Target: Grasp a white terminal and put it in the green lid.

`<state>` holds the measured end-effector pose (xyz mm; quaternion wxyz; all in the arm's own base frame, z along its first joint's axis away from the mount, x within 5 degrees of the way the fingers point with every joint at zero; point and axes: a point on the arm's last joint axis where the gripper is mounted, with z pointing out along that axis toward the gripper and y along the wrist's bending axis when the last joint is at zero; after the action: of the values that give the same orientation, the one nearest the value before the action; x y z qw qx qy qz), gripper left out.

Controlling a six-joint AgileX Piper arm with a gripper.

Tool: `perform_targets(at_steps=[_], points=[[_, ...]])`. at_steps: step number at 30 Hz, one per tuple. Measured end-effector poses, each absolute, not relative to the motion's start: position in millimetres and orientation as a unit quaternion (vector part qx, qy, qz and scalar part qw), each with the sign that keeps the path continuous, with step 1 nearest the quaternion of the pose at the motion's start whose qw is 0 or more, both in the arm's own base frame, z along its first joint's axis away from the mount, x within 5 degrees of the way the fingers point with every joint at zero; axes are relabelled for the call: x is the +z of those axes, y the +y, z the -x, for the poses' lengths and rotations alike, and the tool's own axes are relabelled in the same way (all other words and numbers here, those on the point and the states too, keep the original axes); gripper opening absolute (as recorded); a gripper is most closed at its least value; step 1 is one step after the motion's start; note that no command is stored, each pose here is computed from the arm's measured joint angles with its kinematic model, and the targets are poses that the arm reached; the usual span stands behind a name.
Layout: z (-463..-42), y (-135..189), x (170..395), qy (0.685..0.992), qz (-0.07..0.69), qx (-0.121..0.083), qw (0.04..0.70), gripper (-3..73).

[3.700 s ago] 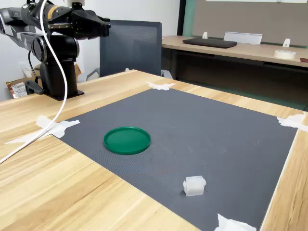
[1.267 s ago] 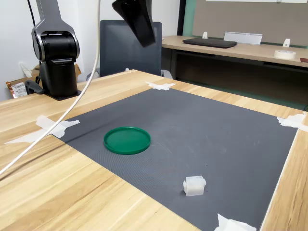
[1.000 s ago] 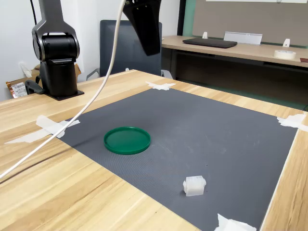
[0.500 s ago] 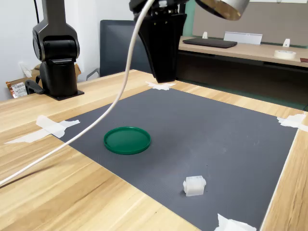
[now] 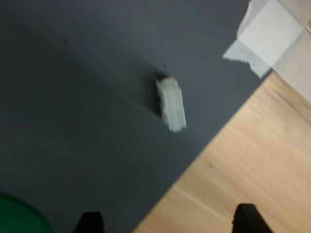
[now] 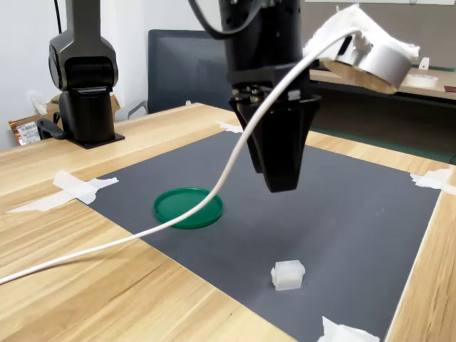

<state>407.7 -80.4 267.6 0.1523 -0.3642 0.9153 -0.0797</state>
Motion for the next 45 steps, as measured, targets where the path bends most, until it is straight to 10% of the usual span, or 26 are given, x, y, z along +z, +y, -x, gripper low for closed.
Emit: perform_targets(at_steps=[18,45], points=[[-433,-81,211,0.932,0.333,-0.052,0.136,51.9],[-443,-88,181,0.895,0.427,-0.078,0.104,51.3]])
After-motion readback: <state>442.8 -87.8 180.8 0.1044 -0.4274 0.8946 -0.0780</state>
